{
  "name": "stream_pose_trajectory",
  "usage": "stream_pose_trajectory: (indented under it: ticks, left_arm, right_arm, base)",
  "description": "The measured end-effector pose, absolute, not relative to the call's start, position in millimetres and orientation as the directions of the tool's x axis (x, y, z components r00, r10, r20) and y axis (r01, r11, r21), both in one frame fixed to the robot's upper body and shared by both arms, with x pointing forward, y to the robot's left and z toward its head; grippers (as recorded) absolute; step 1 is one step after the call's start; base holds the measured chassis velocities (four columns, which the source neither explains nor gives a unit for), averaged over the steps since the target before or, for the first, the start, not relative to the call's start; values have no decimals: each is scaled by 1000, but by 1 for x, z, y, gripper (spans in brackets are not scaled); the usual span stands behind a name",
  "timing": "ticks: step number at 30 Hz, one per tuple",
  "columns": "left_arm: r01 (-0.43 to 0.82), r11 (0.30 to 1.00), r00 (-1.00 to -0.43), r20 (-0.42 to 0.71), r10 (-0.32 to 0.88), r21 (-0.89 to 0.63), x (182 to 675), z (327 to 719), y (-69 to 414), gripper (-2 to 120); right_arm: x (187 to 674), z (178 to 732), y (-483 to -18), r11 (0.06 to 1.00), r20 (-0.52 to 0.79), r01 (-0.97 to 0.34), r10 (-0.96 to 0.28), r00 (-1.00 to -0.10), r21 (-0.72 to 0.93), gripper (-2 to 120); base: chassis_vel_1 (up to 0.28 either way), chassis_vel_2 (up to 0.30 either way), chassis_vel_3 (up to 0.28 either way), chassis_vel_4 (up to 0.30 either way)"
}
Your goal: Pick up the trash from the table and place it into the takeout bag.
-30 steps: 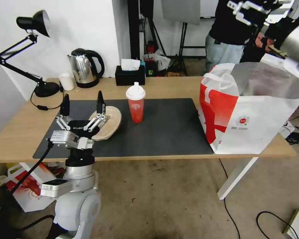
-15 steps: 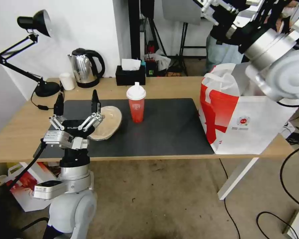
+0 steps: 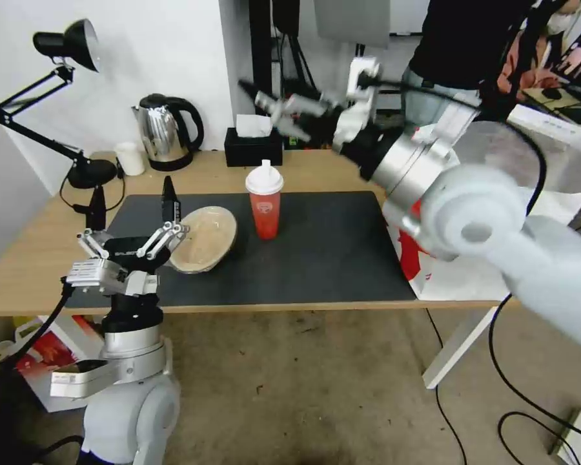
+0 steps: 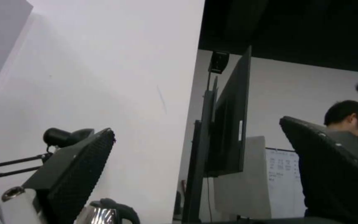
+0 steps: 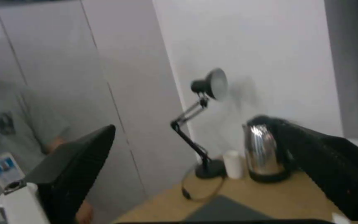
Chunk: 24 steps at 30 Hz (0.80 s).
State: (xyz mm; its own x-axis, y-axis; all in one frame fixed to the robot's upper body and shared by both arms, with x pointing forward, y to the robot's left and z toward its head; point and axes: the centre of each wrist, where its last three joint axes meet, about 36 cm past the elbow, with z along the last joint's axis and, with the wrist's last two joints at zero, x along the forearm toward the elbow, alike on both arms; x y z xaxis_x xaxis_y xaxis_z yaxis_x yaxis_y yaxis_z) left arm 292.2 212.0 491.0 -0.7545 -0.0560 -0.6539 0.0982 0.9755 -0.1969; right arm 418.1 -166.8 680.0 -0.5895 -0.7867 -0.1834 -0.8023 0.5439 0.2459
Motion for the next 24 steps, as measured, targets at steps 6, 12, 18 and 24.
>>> stream_pose_trajectory:
  ticks: [6,12,18,24]
  left_arm:
    - [97,976,-755,-654,-56,-195,292,491,212,100]
    - [95,976,-755,-653,-59,-198,292,490,211,100]
    - [93,975,-757,-651,-62,-202,293,488,210,100]
    - [95,975,-760,-647,-61,-203,294,487,208,100]
  right_arm:
    - [400,658,-167,598,-102,-772,-772,-627,217,100]
    - [387,640,-176,686,-45,-717,-718,-695,124,100]
    - [375,621,-184,721,-38,-690,-689,-724,65,100]
    - [360,584,-190,767,-10,-641,-641,-767,23,100]
  base:
    - [0,0,0,0]
    - [0,0,0,0]
    - [0,0,0,0]
    - [0,0,0,0]
